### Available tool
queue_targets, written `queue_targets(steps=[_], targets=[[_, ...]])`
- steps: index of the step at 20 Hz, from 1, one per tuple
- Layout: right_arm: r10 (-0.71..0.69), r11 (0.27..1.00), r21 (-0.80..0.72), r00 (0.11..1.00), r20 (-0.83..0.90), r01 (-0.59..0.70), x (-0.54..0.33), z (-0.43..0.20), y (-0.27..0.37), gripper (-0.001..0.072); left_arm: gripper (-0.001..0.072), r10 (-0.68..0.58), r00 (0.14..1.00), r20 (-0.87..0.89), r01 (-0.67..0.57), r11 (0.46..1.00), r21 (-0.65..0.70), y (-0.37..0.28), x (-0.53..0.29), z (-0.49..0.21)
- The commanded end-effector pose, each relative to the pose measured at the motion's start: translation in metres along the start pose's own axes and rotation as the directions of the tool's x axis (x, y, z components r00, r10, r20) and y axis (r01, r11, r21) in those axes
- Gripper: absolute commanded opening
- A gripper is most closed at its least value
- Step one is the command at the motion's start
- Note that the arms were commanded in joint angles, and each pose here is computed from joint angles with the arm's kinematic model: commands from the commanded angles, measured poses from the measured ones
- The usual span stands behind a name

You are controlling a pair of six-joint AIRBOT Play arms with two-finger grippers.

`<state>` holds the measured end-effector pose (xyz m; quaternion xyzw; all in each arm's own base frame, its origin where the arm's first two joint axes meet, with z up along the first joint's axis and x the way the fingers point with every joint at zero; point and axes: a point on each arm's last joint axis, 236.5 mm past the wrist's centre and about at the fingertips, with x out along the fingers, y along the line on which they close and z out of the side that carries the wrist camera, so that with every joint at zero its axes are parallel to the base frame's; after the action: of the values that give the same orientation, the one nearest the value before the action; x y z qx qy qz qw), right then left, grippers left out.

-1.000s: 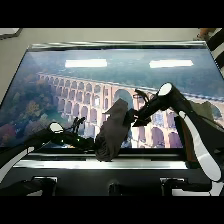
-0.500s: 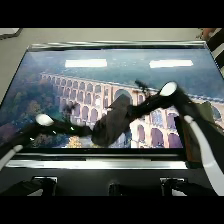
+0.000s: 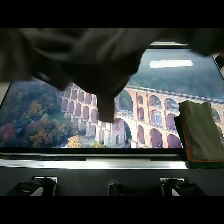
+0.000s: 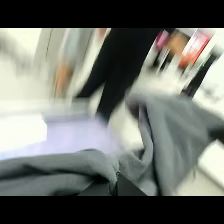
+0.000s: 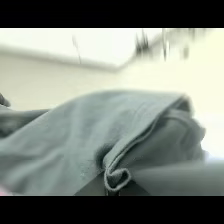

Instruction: Fold the shirts.

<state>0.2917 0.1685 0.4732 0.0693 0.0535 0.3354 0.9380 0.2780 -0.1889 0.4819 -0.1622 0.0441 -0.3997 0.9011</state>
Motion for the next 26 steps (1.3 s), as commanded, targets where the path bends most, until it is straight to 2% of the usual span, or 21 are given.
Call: queue_targets(steps=[1, 3, 5, 7, 9, 11, 12, 14, 16, 20, 21, 22, 23, 24, 25, 26], targets=[[-0.004, 0.999, 0.041, 0.999, 0.053, 0.001, -0.042, 0.02, 0.025, 0.0051, 0.004, -0.039, 0.993, 0.109, 0.031, 0.997, 0.075, -0.043, -0.031, 0.045], [-0.072, 0.991, 0.107, 0.995, -0.07, 0.079, -0.035, -0.009, 0.004, 0.0051, 0.004, -0.014, 0.999, 0.049, 0.01, 0.997, 0.074, -0.029, -0.022, 0.031], [-0.166, 0.962, 0.164, 0.944, -0.285, 0.219, -0.026, -0.06, -0.031, 0.0051, 0.0041, 0.075, 0.993, -0.09, -0.067, 0.994, 0.081, 0.012, -0.001, -0.003], [-0.187, 0.922, 0.165, 0.778, -0.6, 0.349, -0.021, -0.143, -0.063, 0.0052, 0.0041, 0.127, 0.938, -0.324, -0.122, 0.992, 0.035, 0.065, 0.026, -0.069], [-0.087, 0.883, 0.192, 0.552, -0.829, 0.427, -0.016, -0.223, -0.078, 0.0053, 0.0041, 0.09, 0.829, -0.552, -0.159, 0.984, -0.078, 0.112, 0.05, -0.155], [0.032, 0.849, 0.231, 0.39, -0.92, 0.475, -0.002, -0.297, -0.088, 0.0053, 0.0042, 0.022, 0.695, -0.719, -0.18, 0.973, -0.144, 0.157, 0.072, -0.255], [0.062, 0.833, 0.244, 0.354, -0.933, 0.496, 0.009, -0.331, -0.096, 0.0053, 0.0042, -0.007, 0.638, -0.77, -0.199, 0.965, -0.174, 0.177, 0.079, -0.297], [0.073, 0.787, 0.268, 0.347, -0.935, 0.556, 0.041, -0.396, -0.122, 0.0053, 0.0042, -0.07, 0.552, -0.831, -0.24, 0.941, -0.239, 0.209, 0.094, -0.365], [0.079, 0.753, 0.29, 0.357, -0.931, 0.591, 0.07, -0.438, -0.143, 0.0053, 0.0041, -0.114, 0.516, -0.849, -0.28, 0.914, -0.293, 0.234, 0.111, -0.405], [-0.062, 0.717, 0.322, 0.517, -0.853, 0.618, 0.134, -0.463, -0.198, 0.0054, 0.005, -0.133, 0.495, -0.859, -0.333, 0.883, -0.329, 0.262, 0.133, -0.435], [-0.095, 0.705, 0.337, 0.554, -0.827, 0.624, 0.145, -0.461, -0.208, 0.0054, 0.018, -0.134, 0.497, -0.857, -0.333, 0.883, -0.33, 0.263, 0.135, -0.435], [-0.114, 0.691, 0.362, 0.589, -0.8, 0.626, 0.154, -0.456, -0.213, 0.013, 0.0484, -0.132, 0.499, -0.856, -0.327, 0.886, -0.328, 0.262, 0.135, -0.432], [-0.12, 0.687, 0.376, 0.608, -0.785, 0.621, 0.157, -0.449, -0.214, 0.0342, 0.072, -0.129, 0.498, -0.858, -0.322, 0.891, -0.321, 0.265, 0.132, -0.423], [-0.11, 0.695, 0.372, 0.602, -0.791, 0.615, 0.153, -0.439, -0.214, 0.0629, 0.072, -0.108, 0.493, -0.863, -0.324, 0.898, -0.298, 0.272, 0.125, -0.412], [-0.098, 0.715, 0.35, 0.582, -0.807, 0.605, 0.14, -0.425, -0.219, 0.0695, 0.072, -0.086, 0.486, -0.87, -0.328, 0.904, -0.273, 0.281, 0.114, -0.397], [-0.092, 0.718, 0.326, 0.549, -0.831, 0.614, 0.119, -0.413, -0.231, 0.0696, 0.0717, -0.062, 0.479, -0.875, -0.342, 0.905, -0.251, 0.29, 0.098, -0.381]])
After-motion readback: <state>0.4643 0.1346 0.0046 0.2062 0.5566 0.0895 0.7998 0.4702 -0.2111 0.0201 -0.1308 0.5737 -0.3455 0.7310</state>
